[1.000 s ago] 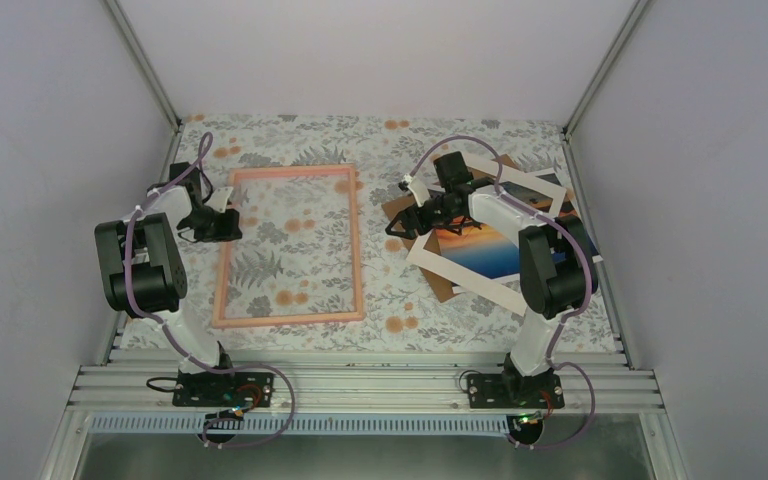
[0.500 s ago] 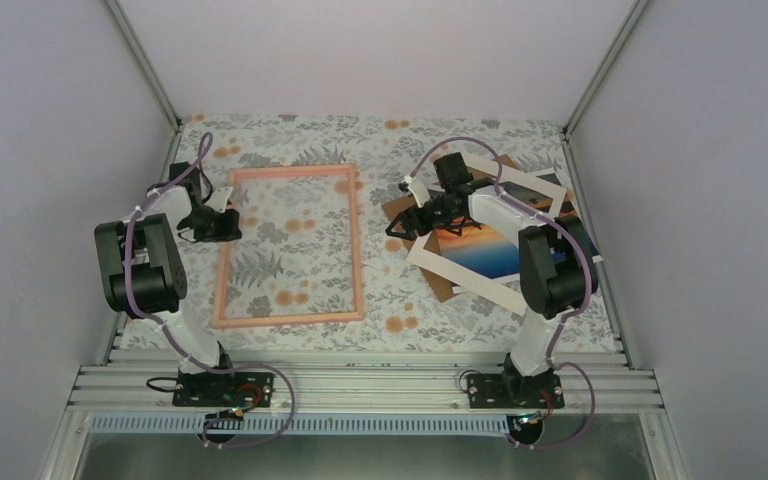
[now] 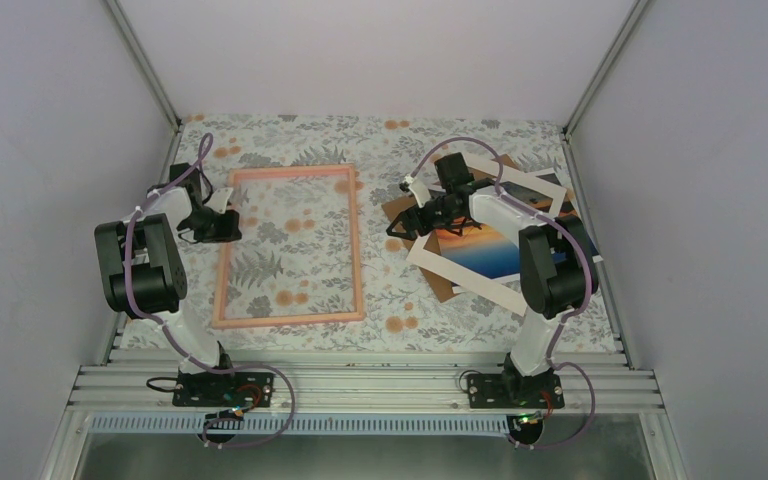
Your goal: Put the photo into the frame
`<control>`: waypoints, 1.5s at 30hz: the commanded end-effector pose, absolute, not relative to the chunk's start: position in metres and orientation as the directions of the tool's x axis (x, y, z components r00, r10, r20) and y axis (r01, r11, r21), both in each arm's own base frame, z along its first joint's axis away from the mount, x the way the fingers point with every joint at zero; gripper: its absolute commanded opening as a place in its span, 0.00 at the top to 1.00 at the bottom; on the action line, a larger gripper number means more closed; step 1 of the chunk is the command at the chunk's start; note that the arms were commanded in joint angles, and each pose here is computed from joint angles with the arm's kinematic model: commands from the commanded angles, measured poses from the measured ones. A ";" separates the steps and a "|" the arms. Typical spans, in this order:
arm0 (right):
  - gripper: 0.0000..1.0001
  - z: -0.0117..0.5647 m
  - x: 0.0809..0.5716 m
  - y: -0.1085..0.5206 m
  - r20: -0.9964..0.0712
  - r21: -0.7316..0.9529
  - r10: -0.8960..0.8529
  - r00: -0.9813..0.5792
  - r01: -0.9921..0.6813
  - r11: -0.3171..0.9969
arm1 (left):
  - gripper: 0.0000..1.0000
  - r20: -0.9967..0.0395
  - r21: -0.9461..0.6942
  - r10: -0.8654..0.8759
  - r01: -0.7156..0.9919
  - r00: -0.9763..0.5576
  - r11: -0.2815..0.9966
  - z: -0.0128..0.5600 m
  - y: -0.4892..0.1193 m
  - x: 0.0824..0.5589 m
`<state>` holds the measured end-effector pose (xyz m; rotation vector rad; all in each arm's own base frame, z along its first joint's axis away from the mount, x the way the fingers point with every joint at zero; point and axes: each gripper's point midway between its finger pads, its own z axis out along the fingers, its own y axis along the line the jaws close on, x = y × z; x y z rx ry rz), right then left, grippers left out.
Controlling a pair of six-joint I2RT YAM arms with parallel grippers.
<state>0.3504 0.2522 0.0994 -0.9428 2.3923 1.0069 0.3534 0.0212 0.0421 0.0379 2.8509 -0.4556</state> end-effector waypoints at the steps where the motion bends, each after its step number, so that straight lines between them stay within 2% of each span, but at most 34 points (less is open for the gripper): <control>1: 0.31 0.114 0.351 0.252 -0.601 0.465 -0.426 -0.676 -0.729 0.501 | 0.98 -0.249 -0.278 -0.009 0.062 -0.969 0.959 0.044 0.027 0.346; 45: 0.30 0.115 0.351 0.251 -0.604 0.467 -0.422 -0.676 -0.729 0.500 | 0.96 -0.244 -0.238 -0.021 0.039 -0.969 0.971 0.040 0.035 0.341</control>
